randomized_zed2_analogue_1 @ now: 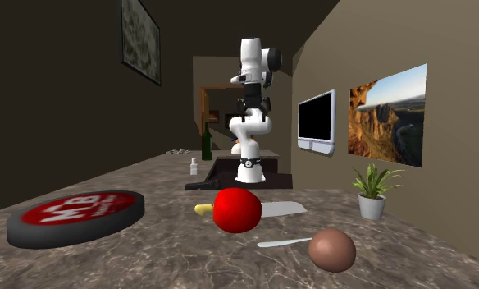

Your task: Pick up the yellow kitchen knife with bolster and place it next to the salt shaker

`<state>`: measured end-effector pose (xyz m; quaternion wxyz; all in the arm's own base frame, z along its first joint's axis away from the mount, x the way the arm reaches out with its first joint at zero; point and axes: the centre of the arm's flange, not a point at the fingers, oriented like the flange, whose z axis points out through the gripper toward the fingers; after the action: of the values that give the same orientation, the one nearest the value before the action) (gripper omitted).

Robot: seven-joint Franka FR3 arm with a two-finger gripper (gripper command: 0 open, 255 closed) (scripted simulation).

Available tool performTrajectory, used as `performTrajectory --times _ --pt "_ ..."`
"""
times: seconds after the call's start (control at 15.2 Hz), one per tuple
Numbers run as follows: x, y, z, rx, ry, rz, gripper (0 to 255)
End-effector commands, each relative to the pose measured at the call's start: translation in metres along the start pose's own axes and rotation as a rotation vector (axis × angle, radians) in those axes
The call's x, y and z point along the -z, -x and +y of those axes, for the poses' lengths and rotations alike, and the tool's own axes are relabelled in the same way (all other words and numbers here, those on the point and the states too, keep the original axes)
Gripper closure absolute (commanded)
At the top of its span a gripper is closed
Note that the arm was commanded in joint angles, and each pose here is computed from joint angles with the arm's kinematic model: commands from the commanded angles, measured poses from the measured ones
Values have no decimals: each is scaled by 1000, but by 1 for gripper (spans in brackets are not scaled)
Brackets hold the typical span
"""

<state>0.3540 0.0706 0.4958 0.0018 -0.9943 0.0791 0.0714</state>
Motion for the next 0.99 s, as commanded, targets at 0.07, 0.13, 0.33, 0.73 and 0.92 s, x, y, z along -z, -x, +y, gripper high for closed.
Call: performTrajectory --times 0.07,0.13,0.33,0.73,0.92 --pt "-16 -20 -25 -115 -10 12 0" --pt "-22 -28 -33 -151 -12 15 0" --pt "-40 -53 -56 -260 -20 24 0" --pt "-75 -110 -92 -477 -36 44 0" --pt "-91 -141 -105 -586 -44 53 0"
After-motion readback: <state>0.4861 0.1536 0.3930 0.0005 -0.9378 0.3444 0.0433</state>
